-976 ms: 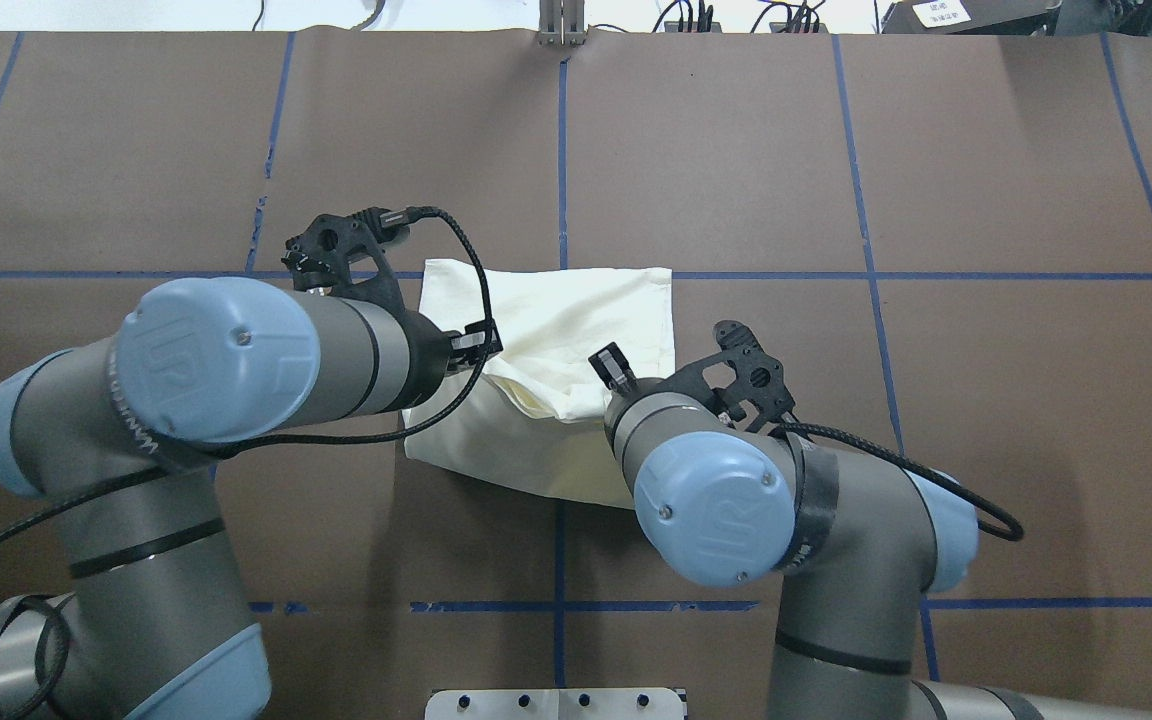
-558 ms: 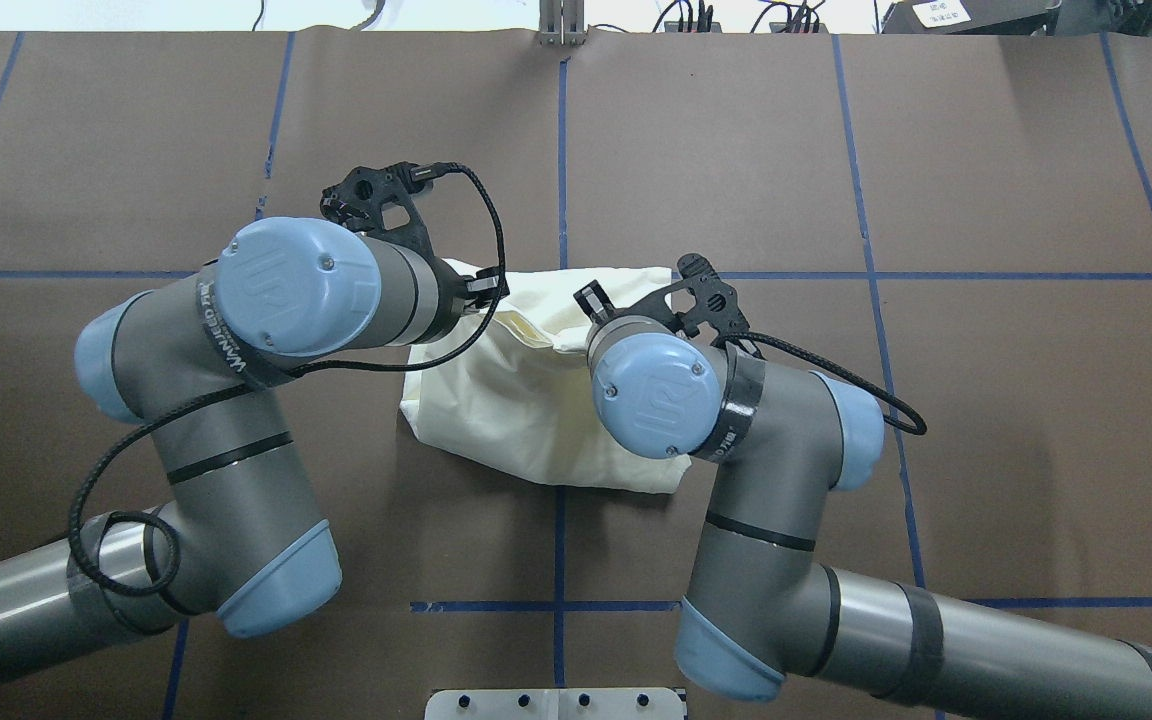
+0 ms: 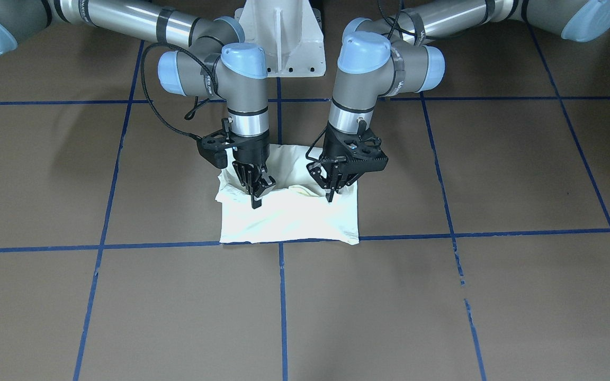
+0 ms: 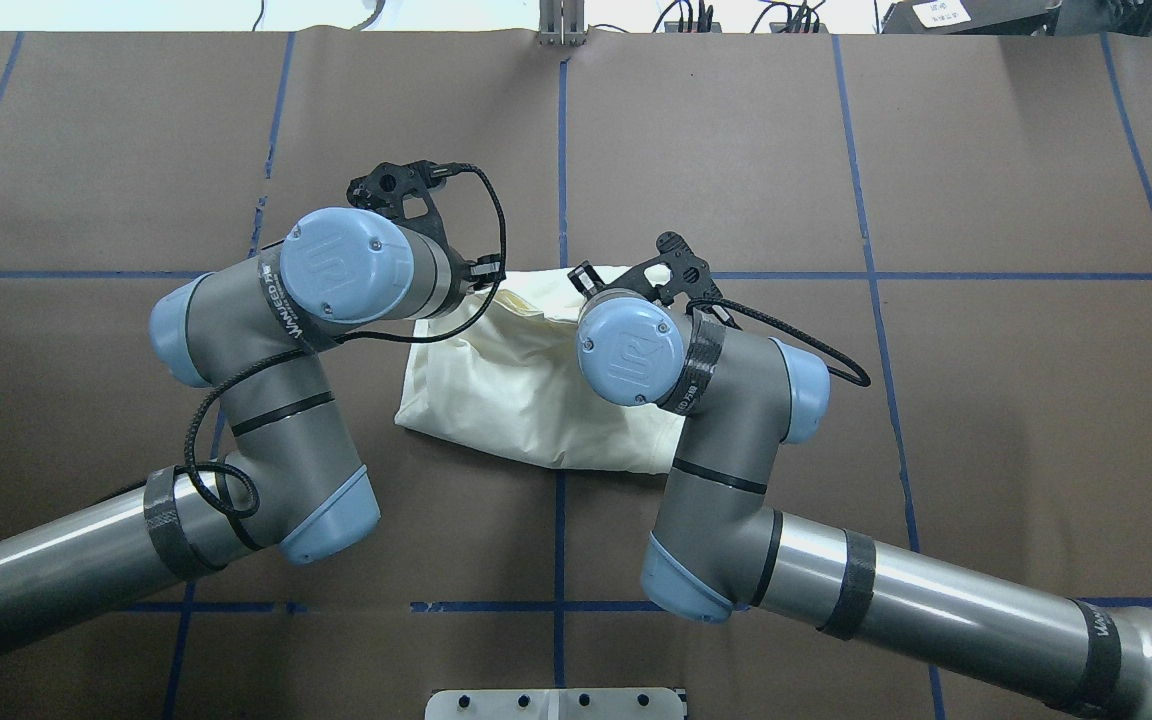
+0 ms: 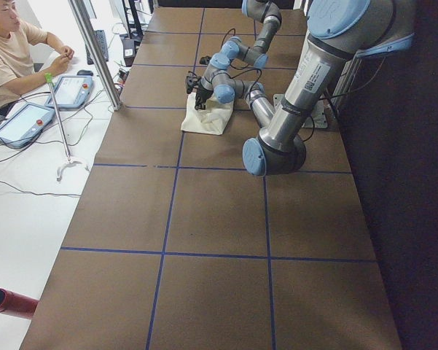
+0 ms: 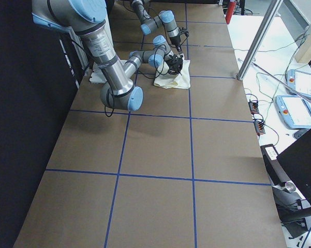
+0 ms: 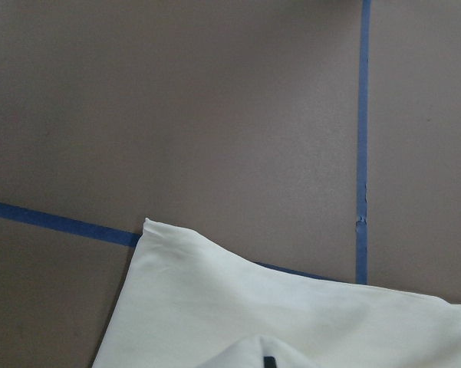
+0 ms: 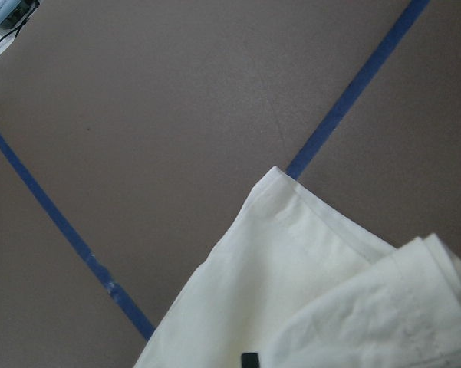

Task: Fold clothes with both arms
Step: 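Carry the near edge over the shirt with both grippers toward the far edge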

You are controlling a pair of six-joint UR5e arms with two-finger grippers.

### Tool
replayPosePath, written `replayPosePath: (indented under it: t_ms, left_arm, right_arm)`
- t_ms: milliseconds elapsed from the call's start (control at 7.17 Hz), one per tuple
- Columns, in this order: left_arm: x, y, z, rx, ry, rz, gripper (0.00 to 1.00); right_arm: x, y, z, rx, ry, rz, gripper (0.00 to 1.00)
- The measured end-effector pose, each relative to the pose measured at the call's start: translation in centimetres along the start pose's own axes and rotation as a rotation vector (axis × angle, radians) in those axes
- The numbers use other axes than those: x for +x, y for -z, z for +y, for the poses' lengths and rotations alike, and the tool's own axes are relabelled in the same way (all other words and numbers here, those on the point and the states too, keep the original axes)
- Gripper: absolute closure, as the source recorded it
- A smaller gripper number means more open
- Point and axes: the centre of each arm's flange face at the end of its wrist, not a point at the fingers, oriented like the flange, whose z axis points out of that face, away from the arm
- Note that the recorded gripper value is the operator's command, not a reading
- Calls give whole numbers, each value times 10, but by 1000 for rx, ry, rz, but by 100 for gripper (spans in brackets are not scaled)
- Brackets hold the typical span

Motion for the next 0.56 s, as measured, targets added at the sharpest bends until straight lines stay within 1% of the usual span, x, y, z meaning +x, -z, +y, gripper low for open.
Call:
replayPosePath:
  t_ms: [139, 279, 418, 558]
  left_arm:
    - [-1, -5, 0, 0, -7, -5, 100]
    - [-2, -7, 0, 0, -14, -8, 100]
    - [-2, -8, 0, 1, -18, -9, 1]
    - [-4, -10, 0, 1, -34, -7, 0]
  right_arm:
    - [0, -3, -1, 4, 7, 3, 100]
    - [-1, -5, -4, 7, 13, 3, 98]
    - [-1, -6, -6, 11, 16, 4, 1]
    - [-1, -9, -8, 17, 50, 7, 0]
